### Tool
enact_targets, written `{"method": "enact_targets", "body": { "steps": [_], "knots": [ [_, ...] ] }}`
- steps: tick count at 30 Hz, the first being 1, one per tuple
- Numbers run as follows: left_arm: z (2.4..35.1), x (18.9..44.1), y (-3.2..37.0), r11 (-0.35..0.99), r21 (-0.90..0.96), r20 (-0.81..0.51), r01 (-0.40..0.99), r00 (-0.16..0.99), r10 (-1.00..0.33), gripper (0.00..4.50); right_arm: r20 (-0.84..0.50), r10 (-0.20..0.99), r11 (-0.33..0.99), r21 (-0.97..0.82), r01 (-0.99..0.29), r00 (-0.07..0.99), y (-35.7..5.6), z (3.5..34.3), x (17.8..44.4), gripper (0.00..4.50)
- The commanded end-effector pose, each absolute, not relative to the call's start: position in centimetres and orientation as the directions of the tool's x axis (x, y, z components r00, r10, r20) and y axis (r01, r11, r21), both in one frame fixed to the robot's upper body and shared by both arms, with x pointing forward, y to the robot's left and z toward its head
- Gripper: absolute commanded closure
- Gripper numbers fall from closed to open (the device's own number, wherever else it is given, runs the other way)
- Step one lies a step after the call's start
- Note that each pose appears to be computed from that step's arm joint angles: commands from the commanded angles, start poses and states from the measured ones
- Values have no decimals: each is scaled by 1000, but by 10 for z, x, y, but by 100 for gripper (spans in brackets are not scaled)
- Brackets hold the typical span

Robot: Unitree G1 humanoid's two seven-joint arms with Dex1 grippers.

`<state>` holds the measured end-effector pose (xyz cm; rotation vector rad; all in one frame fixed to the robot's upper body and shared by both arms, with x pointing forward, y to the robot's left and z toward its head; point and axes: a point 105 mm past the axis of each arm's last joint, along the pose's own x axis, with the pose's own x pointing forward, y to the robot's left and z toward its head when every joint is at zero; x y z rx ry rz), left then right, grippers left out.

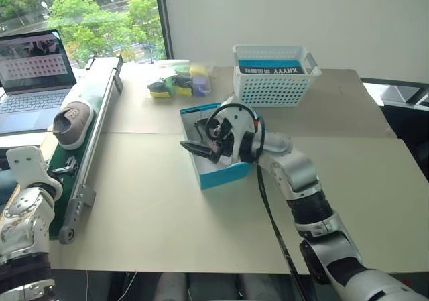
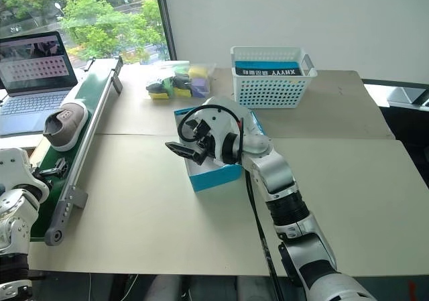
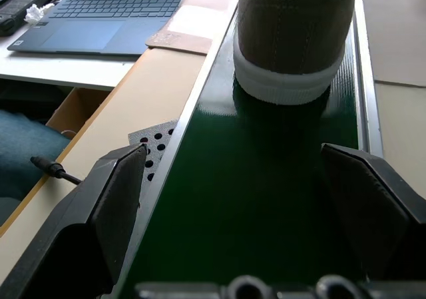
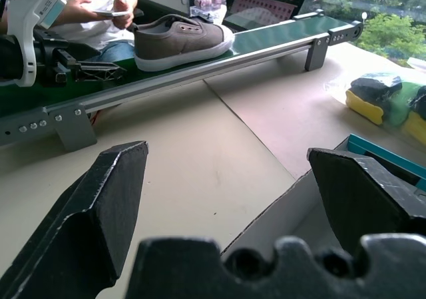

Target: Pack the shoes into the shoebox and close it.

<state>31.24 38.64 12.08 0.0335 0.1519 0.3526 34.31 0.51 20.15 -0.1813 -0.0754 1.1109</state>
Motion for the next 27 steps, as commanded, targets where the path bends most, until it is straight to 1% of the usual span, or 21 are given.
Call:
{"method": "enact_targets", "body": {
  "steps": [1, 5, 7, 8, 10, 11, 12, 15, 16, 18, 20, 22, 24, 27],
  "knots": [
    [129, 323, 381, 955, 83, -96, -283, 952, 290, 6, 13, 897, 433, -217, -875, 441, 3, 218, 338, 0],
    [121, 325, 382, 955, 99, -116, -280, 950, 291, 6, 8, 894, 439, -220, -871, 449, 1, 219, 339, 0],
    [116, 324, 386, 948, 101, -130, -301, 941, 312, 59, 5, 891, 444, -223, -868, 454, 0, 219, 339, 0],
    [114, 323, 388, 947, 98, -134, -307, 938, 318, 69, 3, 890, 446, -225, -867, 457, -1, 219, 339, 0],
    [114, 322, 391, 941, 91, -129, -327, 933, 336, 161, -3, 886, 451, -228, -863, 463, -3, 218, 340, 0],
    [117, 323, 392, 939, 88, -119, -332, 932, 341, 179, -5, 885, 453, -229, -862, 466, -3, 218, 341, 0],
    [121, 324, 391, 939, 85, -105, -333, 934, 341, 191, -7, 884, 454, -229, -861, 468, -4, 218, 341, 0],
    [138, 331, 383, 946, 56, -50, -321, 945, 323, 201, -11, 883, 455, -229, -860, 470, -5, 218, 342, 0],
    [148, 334, 378, 950, 45, -17, -309, 951, 310, 205, -8, 882, 457, -225, -861, 470, -5, 219, 342, 0],
    [180, 345, 351, 973, 26, 87, -229, 970, 226, 205, 46, 875, 483, -143, -864, 482, -6, 230, 345, 0],
    [203, 354, 314, 994, -27, 167, -108, 980, 111, 205, 164, 839, 516, 58, -854, 518, -12, 253, 354, 0],
    [210, 357, 273, 999, -51, 196, 20, 981, -10, 205, 209, 802, 514, 233, -825, 559, -20, 263, 363, 0],
    [213, 357, 242, 992, -62, 211, 106, 973, -91, 205, 220, 773, 513, 335, -790, 595, -28, 266, 370, 0],
    [215, 357, 205, 979, -59, 213, 193, 961, -177, 205, 223, 720, 502, 486, -715, 657, -38, 265, 381, 0]
  ]
}}
